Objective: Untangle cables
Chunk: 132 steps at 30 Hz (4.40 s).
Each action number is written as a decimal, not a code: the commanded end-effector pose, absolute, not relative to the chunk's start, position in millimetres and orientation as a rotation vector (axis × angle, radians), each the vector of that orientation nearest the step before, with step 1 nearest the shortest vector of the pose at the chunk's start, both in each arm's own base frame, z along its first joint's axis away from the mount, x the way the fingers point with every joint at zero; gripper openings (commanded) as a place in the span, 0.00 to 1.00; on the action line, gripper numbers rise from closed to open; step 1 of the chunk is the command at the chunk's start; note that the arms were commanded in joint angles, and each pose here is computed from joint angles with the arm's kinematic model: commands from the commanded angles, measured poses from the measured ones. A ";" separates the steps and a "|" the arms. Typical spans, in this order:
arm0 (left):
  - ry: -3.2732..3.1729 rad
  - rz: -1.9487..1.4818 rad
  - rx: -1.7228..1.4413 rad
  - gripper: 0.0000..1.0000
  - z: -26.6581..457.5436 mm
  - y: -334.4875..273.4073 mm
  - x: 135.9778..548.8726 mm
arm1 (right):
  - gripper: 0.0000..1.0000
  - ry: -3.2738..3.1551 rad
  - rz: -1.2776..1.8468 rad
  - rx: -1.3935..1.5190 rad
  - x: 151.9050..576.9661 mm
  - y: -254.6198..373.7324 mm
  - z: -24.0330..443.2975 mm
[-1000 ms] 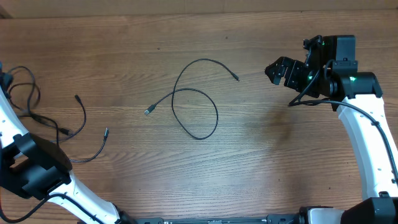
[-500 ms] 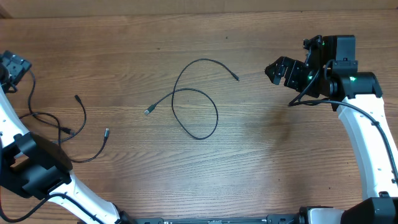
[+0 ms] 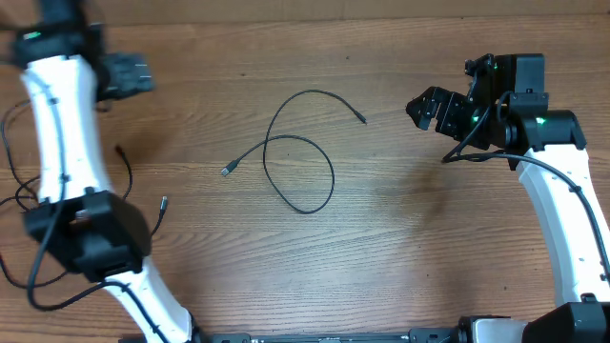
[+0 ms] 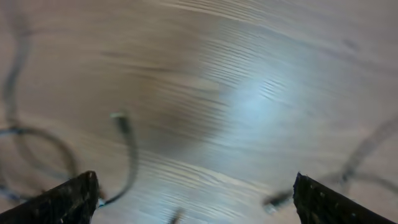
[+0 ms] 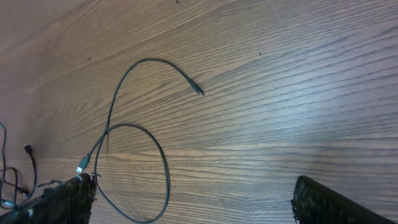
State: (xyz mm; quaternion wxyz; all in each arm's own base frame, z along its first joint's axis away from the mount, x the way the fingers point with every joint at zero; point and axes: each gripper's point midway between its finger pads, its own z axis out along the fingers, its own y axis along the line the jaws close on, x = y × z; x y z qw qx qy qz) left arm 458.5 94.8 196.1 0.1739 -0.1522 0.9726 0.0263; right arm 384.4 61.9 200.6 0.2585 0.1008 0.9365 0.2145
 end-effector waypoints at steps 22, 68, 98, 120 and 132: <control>3.122 -0.007 -0.119 0.99 89.5 -159.6 365.9 | 1.00 2.465 0.455 0.513 388.5 -28.8 205.8; 3.203 0.012 -0.446 0.04 -3.7 -190.3 296.8 | 1.00 2.492 0.447 0.495 383.3 -28.7 202.3; 2.608 -0.138 -0.301 0.04 317.0 -80.1 429.8 | 1.00 2.514 0.450 0.505 380.3 -28.1 197.8; 2.241 0.053 -1.238 0.04 344.2 198.5 377.6 | 1.00 2.542 0.455 0.517 380.4 -27.9 189.0; 2.071 0.222 -1.514 0.04 344.4 280.0 321.8 | 1.00 2.545 0.456 0.519 379.7 -27.6 188.5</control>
